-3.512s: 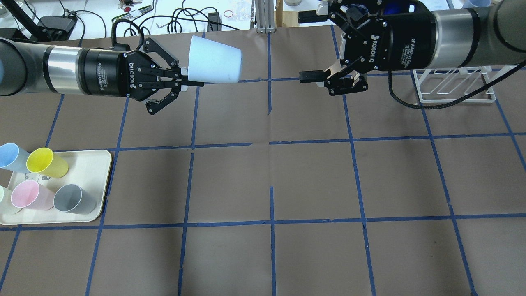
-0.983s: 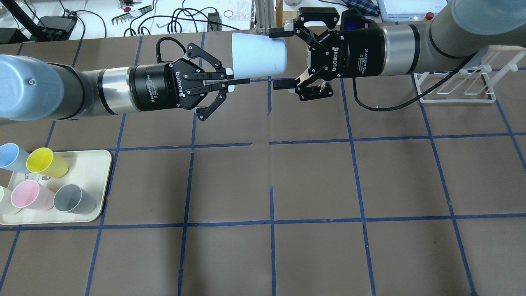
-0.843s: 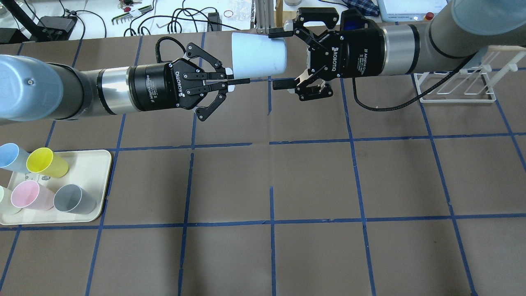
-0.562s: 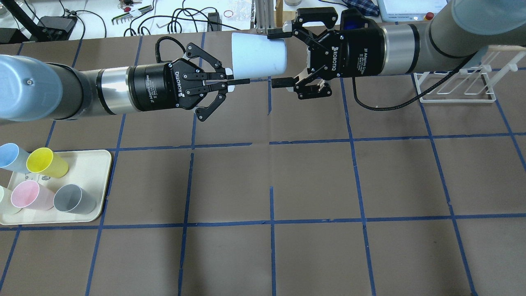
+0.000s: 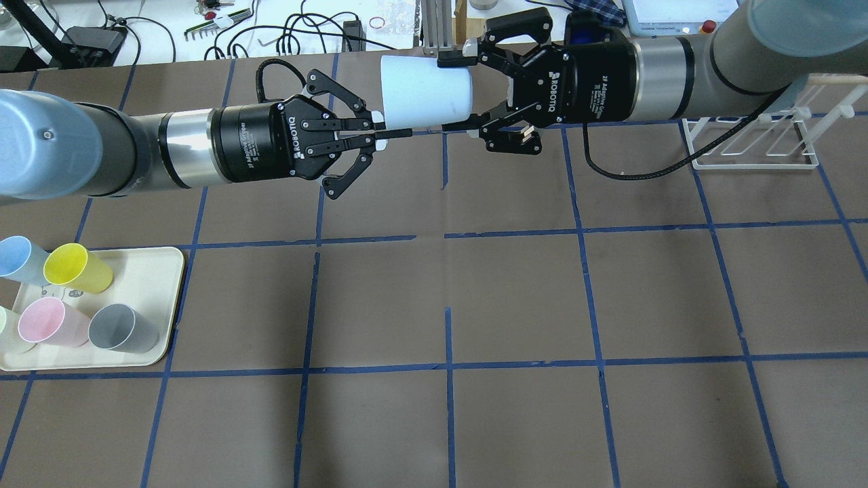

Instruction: Transfer IKEA cup to right arm and place on rack

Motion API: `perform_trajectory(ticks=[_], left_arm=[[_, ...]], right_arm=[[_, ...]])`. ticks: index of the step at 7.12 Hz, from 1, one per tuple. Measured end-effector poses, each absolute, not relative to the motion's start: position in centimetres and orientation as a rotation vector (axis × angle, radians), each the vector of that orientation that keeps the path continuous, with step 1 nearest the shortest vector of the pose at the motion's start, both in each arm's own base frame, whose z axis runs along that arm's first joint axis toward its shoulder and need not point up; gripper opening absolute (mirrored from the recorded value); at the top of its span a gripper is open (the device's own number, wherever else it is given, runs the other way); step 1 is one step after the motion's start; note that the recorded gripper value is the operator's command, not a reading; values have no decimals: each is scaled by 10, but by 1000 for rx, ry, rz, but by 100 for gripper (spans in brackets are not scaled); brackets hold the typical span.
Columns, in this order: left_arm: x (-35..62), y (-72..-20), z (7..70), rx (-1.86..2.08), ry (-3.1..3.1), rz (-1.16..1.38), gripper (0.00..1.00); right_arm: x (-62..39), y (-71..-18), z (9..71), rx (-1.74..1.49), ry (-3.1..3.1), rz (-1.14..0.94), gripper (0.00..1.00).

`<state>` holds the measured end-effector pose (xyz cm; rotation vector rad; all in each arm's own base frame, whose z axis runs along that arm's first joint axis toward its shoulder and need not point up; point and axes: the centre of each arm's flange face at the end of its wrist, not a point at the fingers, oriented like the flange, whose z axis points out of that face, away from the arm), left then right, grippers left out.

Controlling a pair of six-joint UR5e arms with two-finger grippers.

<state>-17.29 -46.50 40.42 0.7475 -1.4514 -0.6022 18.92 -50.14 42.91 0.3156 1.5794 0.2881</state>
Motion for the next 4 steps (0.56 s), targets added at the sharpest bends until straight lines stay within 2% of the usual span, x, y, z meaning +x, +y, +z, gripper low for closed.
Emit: perform_trajectory(ticks=[1, 2, 4], left_arm=[[-172, -465, 405, 752, -1450, -604, 94], [-170, -466, 406, 755, -1451, -603, 96], [-160, -470, 411, 755, -1468, -594, 95]], right_arm=[[189, -502, 429, 315, 1579, 286, 51], [189, -502, 430, 315, 1580, 285, 50], [185, -506, 438, 304, 1585, 270, 50]])
